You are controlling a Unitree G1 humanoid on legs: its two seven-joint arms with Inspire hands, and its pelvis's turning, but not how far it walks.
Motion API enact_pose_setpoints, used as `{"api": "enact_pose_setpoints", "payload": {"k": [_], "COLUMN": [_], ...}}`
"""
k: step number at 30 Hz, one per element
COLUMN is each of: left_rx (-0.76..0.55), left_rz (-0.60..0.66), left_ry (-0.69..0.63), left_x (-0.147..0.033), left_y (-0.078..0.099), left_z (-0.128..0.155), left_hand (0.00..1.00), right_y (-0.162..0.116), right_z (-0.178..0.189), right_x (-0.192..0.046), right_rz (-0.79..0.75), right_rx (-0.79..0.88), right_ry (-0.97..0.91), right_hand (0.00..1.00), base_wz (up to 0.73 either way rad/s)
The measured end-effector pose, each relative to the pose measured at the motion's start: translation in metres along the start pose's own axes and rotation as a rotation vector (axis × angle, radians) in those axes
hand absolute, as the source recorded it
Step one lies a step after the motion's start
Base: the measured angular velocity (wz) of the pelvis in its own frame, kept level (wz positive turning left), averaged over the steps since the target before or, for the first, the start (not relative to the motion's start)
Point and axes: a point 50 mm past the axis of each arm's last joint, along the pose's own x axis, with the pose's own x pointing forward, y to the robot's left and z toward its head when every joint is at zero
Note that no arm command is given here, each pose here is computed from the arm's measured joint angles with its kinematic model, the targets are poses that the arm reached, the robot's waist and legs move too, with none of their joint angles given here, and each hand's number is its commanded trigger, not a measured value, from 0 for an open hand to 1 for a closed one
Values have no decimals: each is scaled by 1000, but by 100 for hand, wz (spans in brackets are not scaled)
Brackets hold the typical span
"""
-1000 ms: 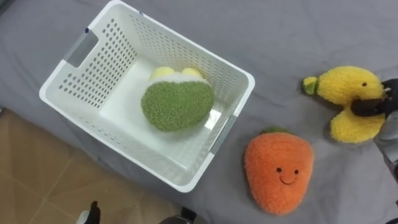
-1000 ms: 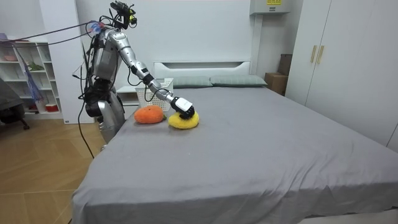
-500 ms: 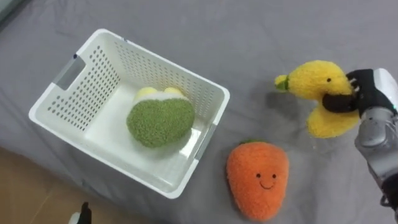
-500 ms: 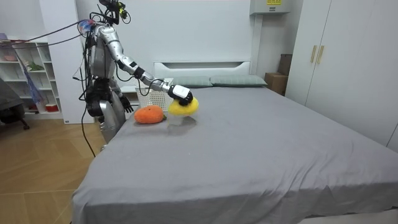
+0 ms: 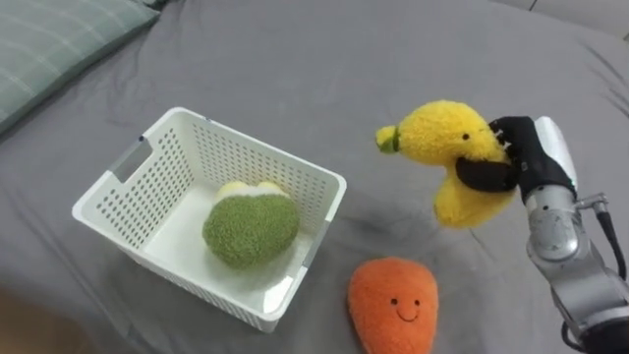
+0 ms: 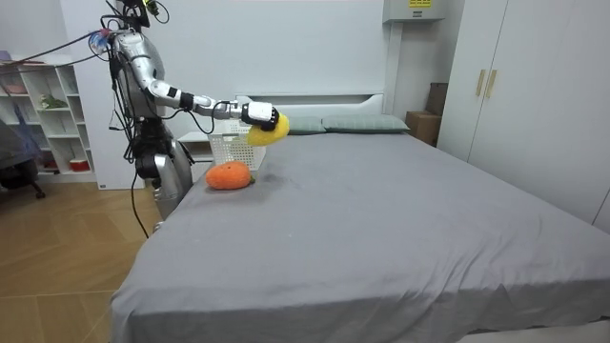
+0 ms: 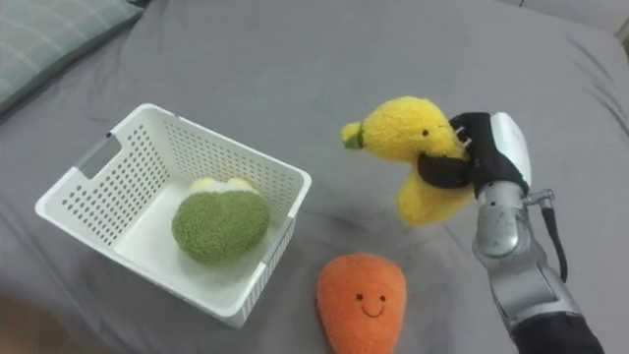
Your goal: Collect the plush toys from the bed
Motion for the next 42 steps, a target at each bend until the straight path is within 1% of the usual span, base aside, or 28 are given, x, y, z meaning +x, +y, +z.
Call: {"api": "enact_pose_setpoints", "payload": {"k": [6, 9, 15, 18, 23, 28, 32, 35, 40, 42], "left_rx": [-6, 12, 20, 49, 47, 34, 22, 19, 18, 16], "left_rz": [19, 26, 30, 29, 27, 37, 30, 24, 21, 22], "left_ry": [-17, -19, -18, -9, 0, 5, -1, 2, 2, 0], "left_x": [0, 0, 0, 0, 0, 0, 0, -1, -1, -1], "left_y": [0, 1, 2, 1, 0, -1, -5, -7, -9, -8], "left_z": [4, 5, 5, 2, 3, 3, 6, 6, 6, 8], "left_hand": [0, 0, 0, 0, 0, 0, 0, 0, 0, 0], "right_y": [10, 9, 4, 4, 3, 3, 5, 8, 11, 15], "right_z": [-5, 3, 20, 25, 36, 60, 80, 88, 95, 101], "right_x": [-14, -19, -19, -19, -18, -22, -26, -24, -23, -24], "right_rz": [46, 50, 33, 29, 33, 26, 25, 37, 74, 113], "right_rx": [25, 43, 73, 79, 94, 117, 164, 189, 183, 170], "right_ry": [4, -31, -99, -122, -161, -252, -323, -345, -368, -392], "right_hand": [100, 100, 100, 100, 100, 100, 100, 100, 100, 100], "base_wz": [0, -1, 0, 0, 0, 0, 0, 0, -1, 0]}}
